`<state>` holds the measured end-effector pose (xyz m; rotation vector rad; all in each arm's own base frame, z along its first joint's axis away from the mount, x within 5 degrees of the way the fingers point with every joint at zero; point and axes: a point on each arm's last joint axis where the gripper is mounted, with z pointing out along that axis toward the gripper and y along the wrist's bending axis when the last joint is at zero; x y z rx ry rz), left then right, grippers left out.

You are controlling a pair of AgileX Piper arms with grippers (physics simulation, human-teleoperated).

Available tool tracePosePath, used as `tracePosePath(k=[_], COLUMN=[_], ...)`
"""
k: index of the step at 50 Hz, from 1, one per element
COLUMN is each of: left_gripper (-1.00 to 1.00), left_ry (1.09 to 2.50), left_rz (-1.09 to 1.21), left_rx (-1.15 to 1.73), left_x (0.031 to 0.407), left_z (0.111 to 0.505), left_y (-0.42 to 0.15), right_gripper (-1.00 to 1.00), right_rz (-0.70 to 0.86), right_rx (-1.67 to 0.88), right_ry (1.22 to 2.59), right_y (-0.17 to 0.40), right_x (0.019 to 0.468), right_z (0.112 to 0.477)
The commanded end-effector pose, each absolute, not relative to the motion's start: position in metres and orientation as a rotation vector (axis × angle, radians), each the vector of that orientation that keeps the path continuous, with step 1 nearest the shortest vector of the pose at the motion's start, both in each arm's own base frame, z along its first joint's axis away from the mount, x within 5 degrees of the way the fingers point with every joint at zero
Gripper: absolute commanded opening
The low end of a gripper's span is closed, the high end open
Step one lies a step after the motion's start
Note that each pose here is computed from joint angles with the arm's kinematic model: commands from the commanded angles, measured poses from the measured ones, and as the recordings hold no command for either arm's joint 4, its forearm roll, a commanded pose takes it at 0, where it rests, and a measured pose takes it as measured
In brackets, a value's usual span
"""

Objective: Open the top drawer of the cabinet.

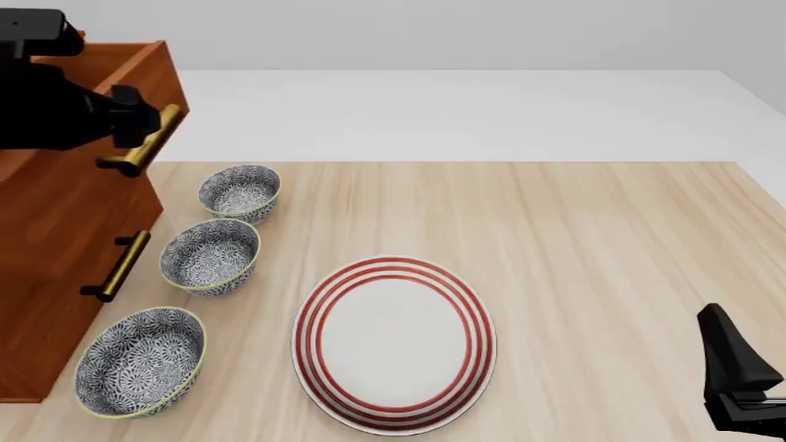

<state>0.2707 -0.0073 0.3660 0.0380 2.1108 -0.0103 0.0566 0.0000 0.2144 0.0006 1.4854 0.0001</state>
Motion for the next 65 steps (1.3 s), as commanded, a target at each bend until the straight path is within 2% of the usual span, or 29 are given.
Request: tracePosePath(k=[1, 65], left_gripper=[1.0, 1.0], left_ry=[2.12, 2.1], left_rz=[-0.029, -0.096], left_rx=[0.072, 0.225], left_x=[0.272, 0.271], left_z=[0.363, 0.373], left_y=[-0.016, -0.051], right_gripper=[1.0, 1.0], right_rz=[0.0, 0.0], right_rx=[0.0, 0.001], right_ry=[1.485, 1.485], right_y=[0.0, 0.0], right_x=[0.057, 0.057], right_z=[0.214, 0.214])
